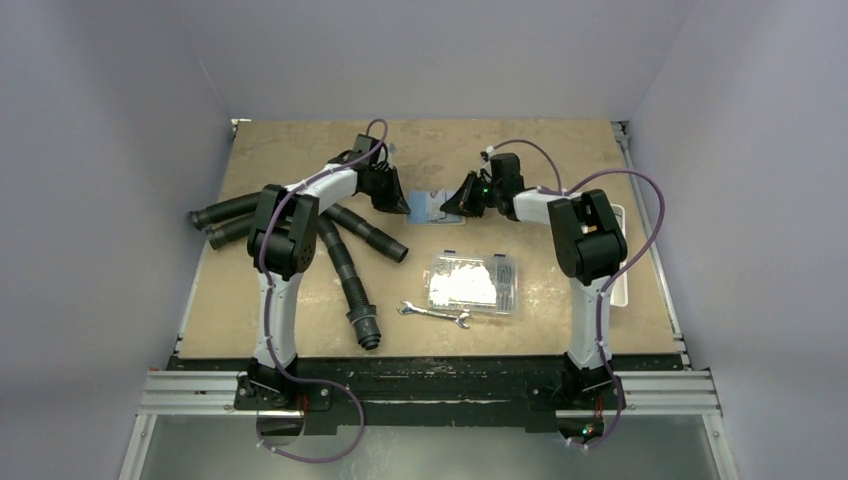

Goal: Put the credit cards into the card holder
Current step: Insert the credit card into the card holder.

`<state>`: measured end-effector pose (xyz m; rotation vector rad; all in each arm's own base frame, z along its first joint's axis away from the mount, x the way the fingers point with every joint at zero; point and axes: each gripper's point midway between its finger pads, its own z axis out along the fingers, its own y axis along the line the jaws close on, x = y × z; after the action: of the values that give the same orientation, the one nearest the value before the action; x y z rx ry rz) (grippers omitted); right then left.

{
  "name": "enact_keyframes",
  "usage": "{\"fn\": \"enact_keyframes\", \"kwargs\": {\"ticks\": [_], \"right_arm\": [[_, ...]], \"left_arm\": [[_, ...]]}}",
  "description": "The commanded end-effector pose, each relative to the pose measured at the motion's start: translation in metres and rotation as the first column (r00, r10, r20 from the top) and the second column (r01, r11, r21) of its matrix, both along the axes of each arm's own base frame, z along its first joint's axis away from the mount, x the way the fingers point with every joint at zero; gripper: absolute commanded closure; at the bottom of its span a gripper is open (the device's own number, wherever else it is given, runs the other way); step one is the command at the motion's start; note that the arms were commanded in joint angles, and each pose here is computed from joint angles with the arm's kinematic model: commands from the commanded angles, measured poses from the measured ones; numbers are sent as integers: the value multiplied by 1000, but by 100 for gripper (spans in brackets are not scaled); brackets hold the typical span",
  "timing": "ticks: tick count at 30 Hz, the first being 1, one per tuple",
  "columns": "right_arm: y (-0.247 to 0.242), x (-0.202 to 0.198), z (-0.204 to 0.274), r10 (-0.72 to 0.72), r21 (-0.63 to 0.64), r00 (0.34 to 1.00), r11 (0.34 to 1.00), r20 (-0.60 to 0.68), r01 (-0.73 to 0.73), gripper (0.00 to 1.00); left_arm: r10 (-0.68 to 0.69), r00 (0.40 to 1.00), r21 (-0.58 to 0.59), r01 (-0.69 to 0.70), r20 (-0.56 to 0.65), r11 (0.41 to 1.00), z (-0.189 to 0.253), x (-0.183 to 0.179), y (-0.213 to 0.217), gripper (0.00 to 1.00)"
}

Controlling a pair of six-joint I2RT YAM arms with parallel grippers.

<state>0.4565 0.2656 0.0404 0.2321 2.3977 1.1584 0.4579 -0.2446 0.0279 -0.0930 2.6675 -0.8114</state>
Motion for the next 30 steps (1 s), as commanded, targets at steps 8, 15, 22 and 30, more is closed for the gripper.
{"fn": "enact_keyframes", "kwargs": {"ticks": [8,15,22,30], "right_arm": [[13,-19,-9,-3,97,993,995,-114,14,100],[10,-29,-9,17,81,991,997,-131,-6,100],[14,-22,-20,45,74,991,997,-124,-36,100],[41,-11,-21,94,107,993,991,-77,-86,100]], "left_arm": [[12,998,36,-10,-58,999,-22,-12,9,98],[14,998,36,-12,-59,999,-22,-13,9,99],[5,998,27,-3,-61,1000,-21,-13,7,100],[-1,998,7,1,-63,1000,-21,-13,4,100]]}}
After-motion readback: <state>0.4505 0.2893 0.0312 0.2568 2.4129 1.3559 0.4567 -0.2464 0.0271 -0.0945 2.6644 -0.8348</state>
